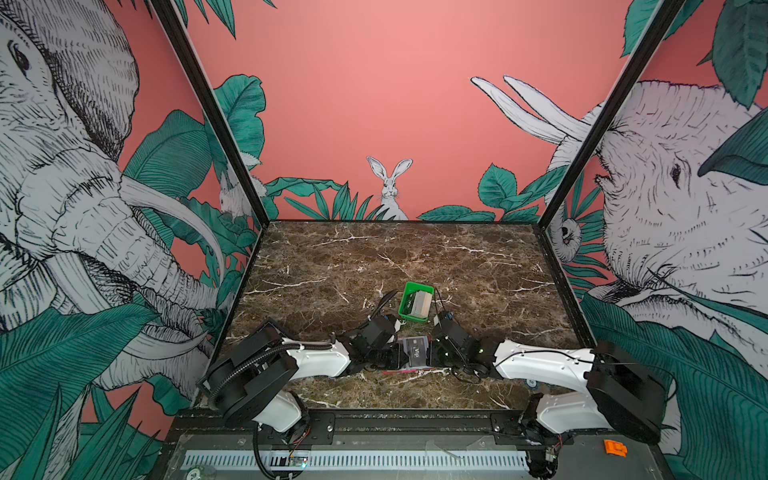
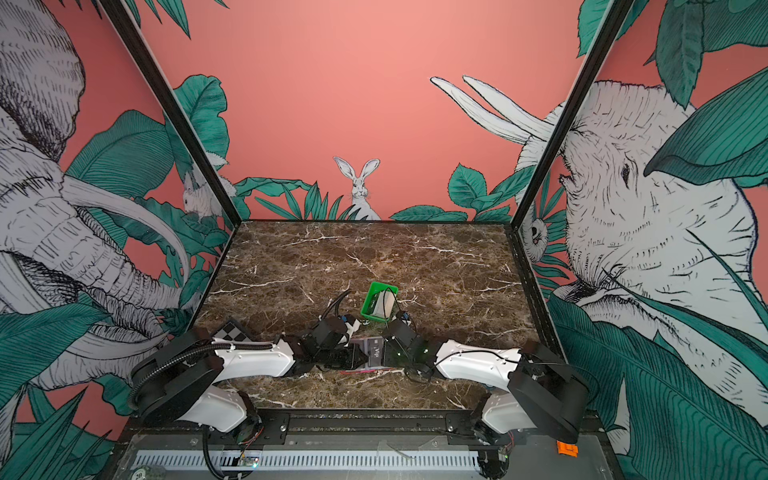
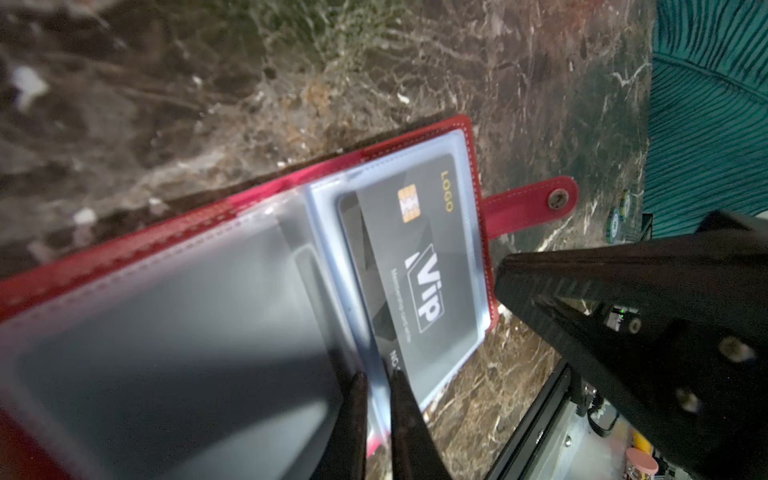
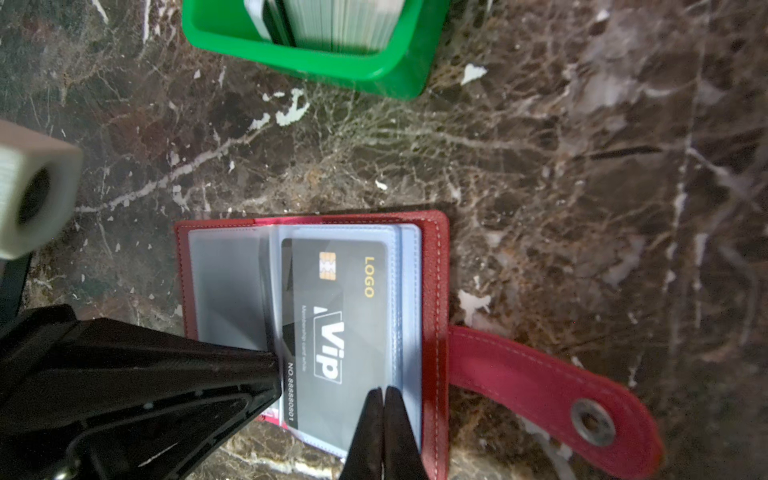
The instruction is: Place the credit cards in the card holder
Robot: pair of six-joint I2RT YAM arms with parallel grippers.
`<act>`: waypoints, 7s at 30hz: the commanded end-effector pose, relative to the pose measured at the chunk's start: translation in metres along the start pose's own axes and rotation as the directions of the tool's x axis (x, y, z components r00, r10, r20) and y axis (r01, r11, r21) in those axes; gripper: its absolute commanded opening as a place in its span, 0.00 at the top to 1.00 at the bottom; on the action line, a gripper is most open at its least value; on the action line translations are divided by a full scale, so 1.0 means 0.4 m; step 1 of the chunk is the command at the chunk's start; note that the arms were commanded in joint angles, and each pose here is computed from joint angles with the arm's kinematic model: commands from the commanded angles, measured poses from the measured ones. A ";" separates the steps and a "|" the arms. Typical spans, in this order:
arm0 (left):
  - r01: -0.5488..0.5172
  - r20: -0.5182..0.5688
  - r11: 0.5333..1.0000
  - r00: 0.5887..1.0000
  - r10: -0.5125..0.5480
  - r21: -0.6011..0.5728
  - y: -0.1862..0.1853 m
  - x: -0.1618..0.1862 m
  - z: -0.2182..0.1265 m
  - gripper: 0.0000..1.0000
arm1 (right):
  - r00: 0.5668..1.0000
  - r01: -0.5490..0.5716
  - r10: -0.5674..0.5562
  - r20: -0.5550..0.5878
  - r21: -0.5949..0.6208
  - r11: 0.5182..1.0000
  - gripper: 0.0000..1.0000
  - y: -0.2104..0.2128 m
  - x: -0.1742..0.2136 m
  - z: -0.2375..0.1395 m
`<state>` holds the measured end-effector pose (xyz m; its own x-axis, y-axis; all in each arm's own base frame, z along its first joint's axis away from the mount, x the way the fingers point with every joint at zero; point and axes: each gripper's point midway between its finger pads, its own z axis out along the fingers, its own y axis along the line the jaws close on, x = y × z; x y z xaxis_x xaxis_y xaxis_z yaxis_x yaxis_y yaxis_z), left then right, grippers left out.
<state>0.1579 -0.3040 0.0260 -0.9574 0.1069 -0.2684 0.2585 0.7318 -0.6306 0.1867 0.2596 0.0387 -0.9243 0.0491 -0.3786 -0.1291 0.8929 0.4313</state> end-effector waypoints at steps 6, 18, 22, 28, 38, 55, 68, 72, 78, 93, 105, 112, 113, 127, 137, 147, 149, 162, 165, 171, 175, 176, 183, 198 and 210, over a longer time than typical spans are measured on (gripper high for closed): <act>0.000 -0.101 0.986 0.995 -0.017 -0.169 0.071 0.056 0.017 0.83 | 1.000 -0.010 0.010 0.020 0.018 1.000 0.96 -0.020 0.002 -0.004; 0.009 -0.167 0.967 0.984 -0.053 -0.253 0.107 0.093 0.039 0.87 | 0.998 -0.047 0.049 0.026 -0.075 0.996 0.93 -0.008 0.001 -0.008; 0.013 -0.176 0.966 0.983 -0.061 -0.260 0.111 0.100 0.044 0.88 | 0.997 -0.068 0.071 0.036 -0.101 0.993 0.89 -0.011 0.000 -0.011; 0.015 -0.186 0.964 0.980 -0.067 -0.266 0.114 0.106 0.051 0.89 | 0.995 -0.081 0.086 0.053 -0.089 0.993 0.82 -0.025 -0.004 -0.024; 0.019 -0.199 0.961 0.977 -0.076 -0.276 0.120 0.117 0.058 0.89 | 0.994 -0.091 0.096 0.055 -0.087 0.992 0.78 -0.033 -0.003 -0.027; 0.026 -0.200 0.962 0.976 -0.083 -0.272 0.119 0.120 0.065 0.90 | 0.994 -0.091 0.096 0.060 -0.084 0.992 0.75 -0.039 -0.002 -0.032; 0.029 -0.199 0.964 0.976 -0.085 -0.266 0.117 0.122 0.066 0.91 | 0.993 -0.097 0.102 0.051 -0.089 0.991 0.75 -0.035 0.001 -0.022; 0.030 -0.199 0.964 0.976 -0.084 -0.263 0.116 0.122 0.067 0.91 | 0.994 -0.097 0.102 0.048 -0.089 0.991 0.75 -0.034 0.001 -0.020; 0.030 -0.197 0.965 0.977 -0.084 -0.262 0.115 0.122 0.065 0.91 | 0.994 -0.099 0.103 0.045 -0.091 0.991 0.75 -0.032 0.002 -0.017; 0.033 -0.179 0.968 0.981 -0.079 -0.249 0.105 0.113 0.061 0.92 | 0.992 -0.116 0.119 0.047 -0.067 0.991 0.76 -0.048 0.006 -0.017; -0.001 -0.069 0.990 0.998 -0.009 -0.143 0.029 0.053 0.010 0.91 | 0.992 -0.120 0.122 0.032 -0.046 0.992 0.76 -0.055 0.012 -0.007; -0.029 -0.041 0.999 0.999 0.027 -0.043 -0.031 0.029 0.007 0.92 | 0.992 -0.121 0.122 0.031 -0.045 0.992 0.76 -0.056 0.013 -0.006; -0.029 -0.036 0.999 0.999 0.028 -0.019 -0.042 0.025 0.009 0.93 | 0.992 -0.120 0.121 0.030 -0.045 0.992 0.76 -0.056 0.013 -0.006; -0.056 -0.021 0.997 0.998 0.057 0.052 -0.085 0.009 0.014 0.94 | 0.992 -0.120 0.121 0.029 -0.047 0.992 0.76 -0.056 0.014 -0.004; -0.027 -0.068 0.999 0.997 0.024 -0.042 -0.030 0.030 0.045 0.90 | 0.993 -0.118 0.119 0.027 -0.040 0.992 0.75 -0.061 0.018 -0.007; -0.023 -0.099 0.995 0.995 0.014 -0.092 -0.004 0.044 0.049 0.90 | 0.993 -0.117 0.118 0.031 -0.050 0.992 0.74 -0.056 0.015 -0.010; -0.021 -0.110 0.994 0.994 0.009 -0.110 0.004 0.049 0.050 0.90 | 0.992 -0.115 0.117 0.037 -0.059 0.992 0.74 -0.052 0.012 -0.013; 0.007 -0.159 0.984 0.987 -0.035 -0.176 0.046 0.079 0.069 0.94 | 0.992 -0.107 0.113 0.061 -0.086 0.991 0.71 -0.045 0.003 -0.030; 0.011 -0.155 0.984 0.987 -0.038 -0.176 0.045 0.077 0.067 0.94 | 0.991 -0.109 0.115 0.071 -0.079 0.991 0.71 -0.051 0.001 -0.034; 0.007 -0.141 0.986 0.990 -0.031 -0.165 0.034 0.069 0.059 0.94 | 0.991 -0.104 0.111 0.074 -0.101 0.990 0.71 -0.042 -0.001 -0.037; 0.015 -0.126 0.992 0.992 -0.031 -0.127 0.015 0.062 0.058 0.92 | 0.992 -0.098 0.107 0.073 -0.121 0.988 0.71 -0.032 -0.003 -0.036; 0.013 -0.124 0.993 0.992 -0.029 -0.121 0.011 0.060 0.057 0.92 | 0.992 -0.095 0.105 0.074 -0.126 0.987 0.71 -0.029 -0.004 -0.036; 0.017 -0.119 0.995 0.992 -0.029 -0.099 -0.002 0.056 0.053 0.92 | 0.993 -0.080 0.092 0.076 -0.155 0.985 0.71 -0.013 -0.008 -0.041; 0.017 -0.089 0.998 0.996 -0.022 -0.055 -0.033 0.031 0.030 0.92 | 0.996 -0.025 0.044 0.078 -0.231 0.973 0.72 0.044 -0.023 -0.055; 0.030 -0.062 0.999 0.998 -0.030 0.012 -0.051 0.008 0.011 0.92 | 0.998 0.020 -0.010 0.057 -0.181 0.983 0.71 0.067 -0.027 -0.046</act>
<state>0.1505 -0.3242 0.0283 -0.9700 0.1380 -0.2002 0.2350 0.7430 -0.6267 0.1849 0.2720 0.0671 -0.9075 0.0901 -0.4103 -0.1885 0.7855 0.5894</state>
